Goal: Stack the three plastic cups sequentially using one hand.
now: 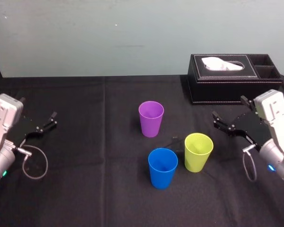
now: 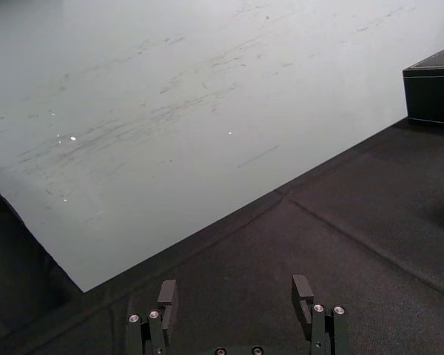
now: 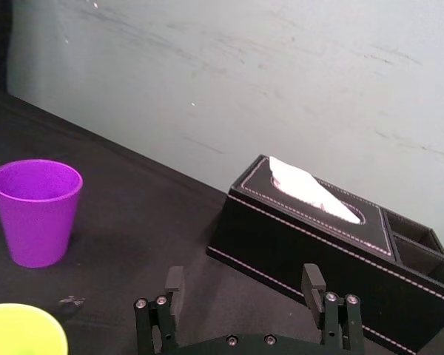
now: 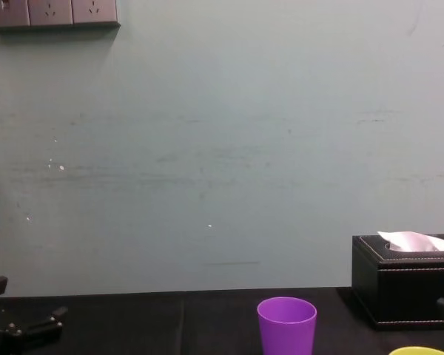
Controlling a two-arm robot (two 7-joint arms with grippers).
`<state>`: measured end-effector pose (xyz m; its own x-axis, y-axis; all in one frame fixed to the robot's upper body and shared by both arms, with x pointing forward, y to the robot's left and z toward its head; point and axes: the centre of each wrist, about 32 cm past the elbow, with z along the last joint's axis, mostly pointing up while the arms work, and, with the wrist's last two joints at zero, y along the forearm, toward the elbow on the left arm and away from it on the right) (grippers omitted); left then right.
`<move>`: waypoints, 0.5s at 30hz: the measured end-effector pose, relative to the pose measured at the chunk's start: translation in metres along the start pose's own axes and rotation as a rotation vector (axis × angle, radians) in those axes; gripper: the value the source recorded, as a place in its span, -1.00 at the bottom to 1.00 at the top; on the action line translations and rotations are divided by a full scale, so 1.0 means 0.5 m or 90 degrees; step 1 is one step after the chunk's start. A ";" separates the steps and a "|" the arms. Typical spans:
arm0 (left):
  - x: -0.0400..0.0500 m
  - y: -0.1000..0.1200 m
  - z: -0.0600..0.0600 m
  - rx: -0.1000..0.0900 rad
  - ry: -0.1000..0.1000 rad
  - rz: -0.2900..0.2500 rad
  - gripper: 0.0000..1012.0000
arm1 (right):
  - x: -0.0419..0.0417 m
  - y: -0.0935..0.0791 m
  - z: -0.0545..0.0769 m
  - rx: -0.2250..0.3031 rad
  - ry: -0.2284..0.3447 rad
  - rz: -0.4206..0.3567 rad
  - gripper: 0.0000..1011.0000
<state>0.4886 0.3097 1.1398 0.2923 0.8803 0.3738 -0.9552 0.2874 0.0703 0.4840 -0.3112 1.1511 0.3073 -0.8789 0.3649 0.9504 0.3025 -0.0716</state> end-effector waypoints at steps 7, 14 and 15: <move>0.000 0.000 0.000 0.000 0.000 0.000 1.00 | 0.026 -0.030 0.025 0.007 0.010 0.017 0.99; 0.000 0.000 0.000 0.000 0.000 0.000 1.00 | 0.058 -0.062 0.043 0.006 0.018 0.040 0.99; 0.000 0.000 0.000 0.000 0.000 0.000 1.00 | 0.061 -0.065 0.046 0.005 0.019 0.045 0.99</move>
<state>0.4886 0.3097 1.1398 0.2923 0.8803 0.3737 -0.9553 0.2873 0.0703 0.4614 -0.3393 1.1857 0.3750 -0.8656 0.3319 0.9260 0.3670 -0.0891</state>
